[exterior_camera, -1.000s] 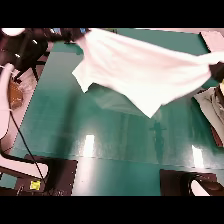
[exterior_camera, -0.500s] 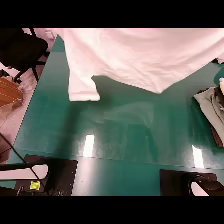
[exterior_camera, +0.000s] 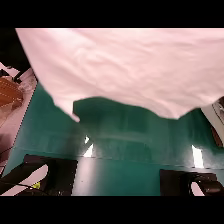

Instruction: Fold the shirts.

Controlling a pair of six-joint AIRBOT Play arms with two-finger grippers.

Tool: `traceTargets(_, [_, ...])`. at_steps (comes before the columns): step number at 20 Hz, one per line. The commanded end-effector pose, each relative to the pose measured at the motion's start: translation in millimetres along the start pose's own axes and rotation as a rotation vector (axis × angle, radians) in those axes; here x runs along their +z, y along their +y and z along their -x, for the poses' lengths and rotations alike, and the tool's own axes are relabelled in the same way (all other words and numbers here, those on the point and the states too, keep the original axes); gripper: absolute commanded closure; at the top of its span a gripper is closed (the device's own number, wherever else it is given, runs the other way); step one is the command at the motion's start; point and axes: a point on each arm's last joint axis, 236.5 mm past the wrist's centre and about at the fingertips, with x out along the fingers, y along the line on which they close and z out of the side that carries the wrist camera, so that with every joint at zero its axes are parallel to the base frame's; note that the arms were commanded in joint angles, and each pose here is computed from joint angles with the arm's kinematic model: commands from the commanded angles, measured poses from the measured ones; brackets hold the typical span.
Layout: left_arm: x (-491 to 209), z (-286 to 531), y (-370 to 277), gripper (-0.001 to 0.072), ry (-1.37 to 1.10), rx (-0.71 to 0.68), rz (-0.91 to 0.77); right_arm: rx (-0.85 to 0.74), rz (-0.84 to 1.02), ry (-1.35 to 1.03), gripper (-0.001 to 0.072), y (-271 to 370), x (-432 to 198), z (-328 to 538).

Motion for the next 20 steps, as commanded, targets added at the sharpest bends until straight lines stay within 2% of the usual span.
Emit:
traceTargets(1, [-26.6, -2.4, 9.1, 0.0682, 0.074, 0.033, 0.068, -0.054, -0.082, 0.167, 0.0695, -13.5, -39.5, -12.9])
traceTargets(3, [-67.9, -36.5, 24.7, 0.0682, 0.189, -0.013, 0.171, -0.05, -0.125, 0.384, 0.0695, -18.3, -96.4, -58.3])
traceTargets(7, [-179.5, -122.3, 62.3, 0.0682, 0.36, -0.014, 0.341, -0.077, -0.142, 0.763, 0.0695, -41.2, -231.6, -146.4])
traceTargets(9, [-227.7, -166.8, 72.1, 0.0682, 0.366, 0.006, 0.376, -0.099, -0.136, 0.904, 0.0695, -59.6, -302.7, -177.2])
traceTargets(12, [-268.0, -231.2, 101.9, 0.0681, 0.286, 0.098, 0.358, -0.174, -0.183, 0.995, 0.0695, -103.4, -395.2, -225.6])
traceTargets(16, [-290.4, -292.8, 172.4, 0.0682, 0.16, 0.28, 0.366, -0.284, -0.3, 1.041, 0.0695, -144.9, -459.7, -263.2])
traceTargets(19, [-312.6, -309.4, 184.8, 0.068, 0.201, 0.298, 0.383, -0.289, -0.311, 1.071, 0.068, -148.1, -461.8, -268.4])
traceTargets(20, [-315.1, -310.0, 186.2, 0.0592, 0.21, 0.299, 0.38, -0.289, -0.309, 1.068, 0.0567, -150.6, -451.9, -267.8])
